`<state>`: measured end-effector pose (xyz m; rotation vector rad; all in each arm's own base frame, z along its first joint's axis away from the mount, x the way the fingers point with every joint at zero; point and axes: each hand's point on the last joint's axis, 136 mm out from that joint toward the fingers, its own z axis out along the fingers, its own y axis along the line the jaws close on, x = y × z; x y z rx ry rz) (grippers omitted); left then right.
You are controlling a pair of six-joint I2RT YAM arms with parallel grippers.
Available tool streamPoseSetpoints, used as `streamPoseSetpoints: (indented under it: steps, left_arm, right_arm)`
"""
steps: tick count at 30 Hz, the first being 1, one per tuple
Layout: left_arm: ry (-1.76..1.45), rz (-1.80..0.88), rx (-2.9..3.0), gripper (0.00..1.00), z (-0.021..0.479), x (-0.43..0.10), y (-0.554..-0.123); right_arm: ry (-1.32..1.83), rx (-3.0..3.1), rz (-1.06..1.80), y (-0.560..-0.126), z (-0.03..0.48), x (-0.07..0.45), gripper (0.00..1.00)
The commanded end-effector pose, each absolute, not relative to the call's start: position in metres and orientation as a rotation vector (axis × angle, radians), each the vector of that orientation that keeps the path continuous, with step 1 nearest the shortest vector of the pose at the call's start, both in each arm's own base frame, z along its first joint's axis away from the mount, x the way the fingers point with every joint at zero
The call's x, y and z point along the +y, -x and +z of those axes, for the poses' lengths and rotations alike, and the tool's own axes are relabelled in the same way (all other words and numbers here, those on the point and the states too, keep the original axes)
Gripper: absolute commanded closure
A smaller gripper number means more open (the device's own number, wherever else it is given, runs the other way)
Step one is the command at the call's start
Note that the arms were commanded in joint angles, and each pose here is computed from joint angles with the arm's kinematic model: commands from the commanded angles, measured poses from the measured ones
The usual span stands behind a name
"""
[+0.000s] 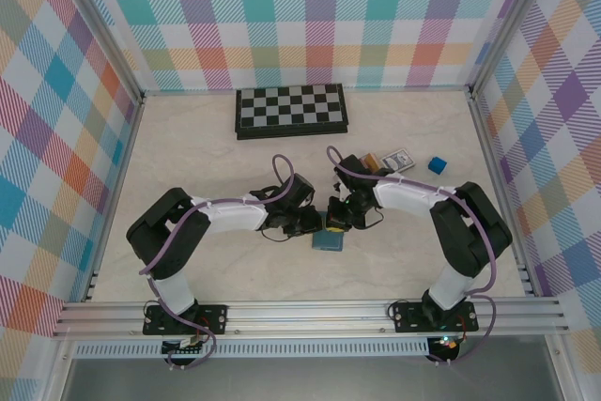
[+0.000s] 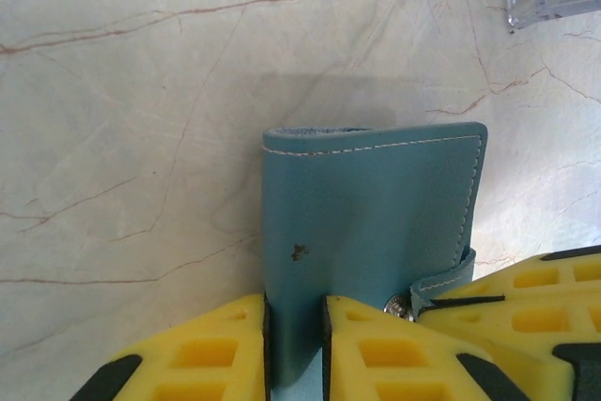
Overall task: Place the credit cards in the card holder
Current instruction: Close the button on the card holder.
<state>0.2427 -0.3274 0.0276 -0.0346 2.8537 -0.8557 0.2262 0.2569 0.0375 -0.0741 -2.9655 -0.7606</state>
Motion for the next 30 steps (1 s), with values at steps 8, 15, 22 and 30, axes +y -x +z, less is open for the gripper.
streamPoseSetpoints:
  steps: [8,15,22,30]
  left_arm:
    - [-0.025,-0.975,2.886,0.85,0.018,-0.346,-0.221]
    - [-0.007,-0.986,2.874,0.88,0.019,-0.345,-0.222]
    - [0.004,-0.961,2.866,0.88,0.021,-0.341,-0.223]
    - [0.016,-0.875,2.870,0.89,0.019,-0.331,-0.226]
  right_arm:
    - [0.087,-2.922,-0.629,-0.221,0.008,0.264,1.00]
    - [0.068,-2.913,-0.420,-0.208,-0.017,0.257,1.00]
    - [0.101,-2.923,-0.358,-0.201,-0.028,0.246,1.00]
    - [0.026,-3.018,-0.575,-0.229,0.030,0.265,1.00]
